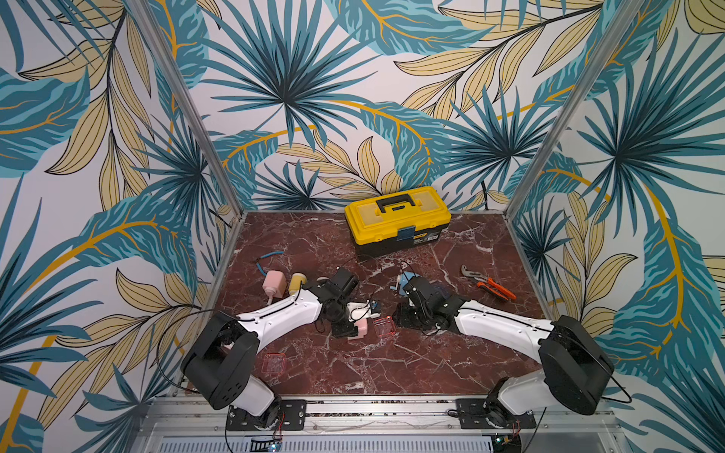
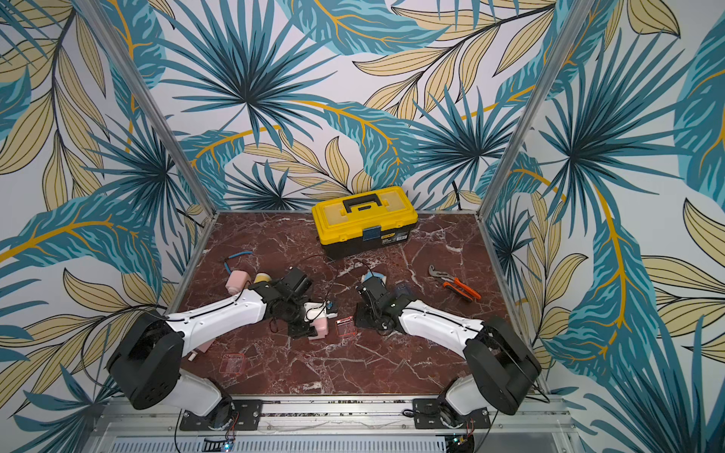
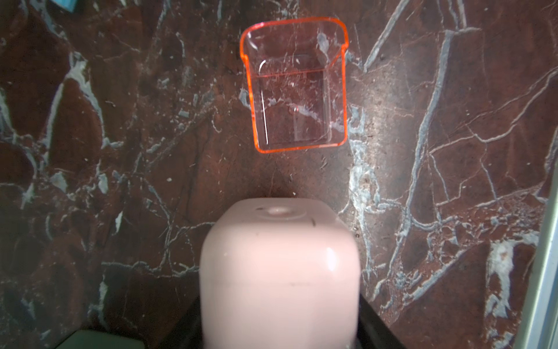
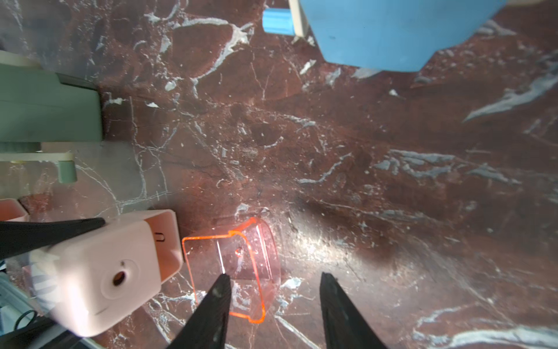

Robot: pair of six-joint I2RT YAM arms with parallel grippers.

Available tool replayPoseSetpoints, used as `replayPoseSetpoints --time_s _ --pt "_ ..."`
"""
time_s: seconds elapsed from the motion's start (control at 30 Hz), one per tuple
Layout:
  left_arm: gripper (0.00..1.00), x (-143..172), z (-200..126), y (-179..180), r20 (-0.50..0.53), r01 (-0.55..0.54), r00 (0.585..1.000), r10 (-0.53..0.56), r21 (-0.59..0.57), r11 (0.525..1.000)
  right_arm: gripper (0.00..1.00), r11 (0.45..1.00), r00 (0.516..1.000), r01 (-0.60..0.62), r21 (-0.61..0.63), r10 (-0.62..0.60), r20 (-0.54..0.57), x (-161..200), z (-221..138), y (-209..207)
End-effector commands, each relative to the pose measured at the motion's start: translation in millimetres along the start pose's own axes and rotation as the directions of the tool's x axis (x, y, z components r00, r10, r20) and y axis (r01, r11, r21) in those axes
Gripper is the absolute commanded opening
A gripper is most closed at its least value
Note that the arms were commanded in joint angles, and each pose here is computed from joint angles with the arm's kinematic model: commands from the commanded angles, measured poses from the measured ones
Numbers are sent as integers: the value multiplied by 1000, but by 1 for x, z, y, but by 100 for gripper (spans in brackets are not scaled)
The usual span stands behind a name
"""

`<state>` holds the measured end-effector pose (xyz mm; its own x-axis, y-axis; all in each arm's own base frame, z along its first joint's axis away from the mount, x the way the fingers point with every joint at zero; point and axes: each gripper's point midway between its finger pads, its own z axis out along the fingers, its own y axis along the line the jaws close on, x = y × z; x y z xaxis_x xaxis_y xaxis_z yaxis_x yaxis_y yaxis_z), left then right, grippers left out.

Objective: Put the tray back into the pencil sharpener
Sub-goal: Close the container of the pencil sharpener.

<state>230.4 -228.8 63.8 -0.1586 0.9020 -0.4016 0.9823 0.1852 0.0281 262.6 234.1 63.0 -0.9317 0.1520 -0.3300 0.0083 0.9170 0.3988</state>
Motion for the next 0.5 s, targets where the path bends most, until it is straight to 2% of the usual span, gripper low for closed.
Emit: replayPoseSetpoints --time_s 0.0,0.2,0.47 --pt "58 -24 -4 -2 54 -19 998 17 21 1000 50 1000 999 8 -21 -8 -31 4 8 2" --pt "57 -38 3 -10 55 -16 998 14 50 999 49 999 998 6 -35 -8 -64 11 15 2" --pt "57 -38 10 -9 33 -11 999 10 51 999 44 998 993 12 -69 -20 -112 17 24 7"
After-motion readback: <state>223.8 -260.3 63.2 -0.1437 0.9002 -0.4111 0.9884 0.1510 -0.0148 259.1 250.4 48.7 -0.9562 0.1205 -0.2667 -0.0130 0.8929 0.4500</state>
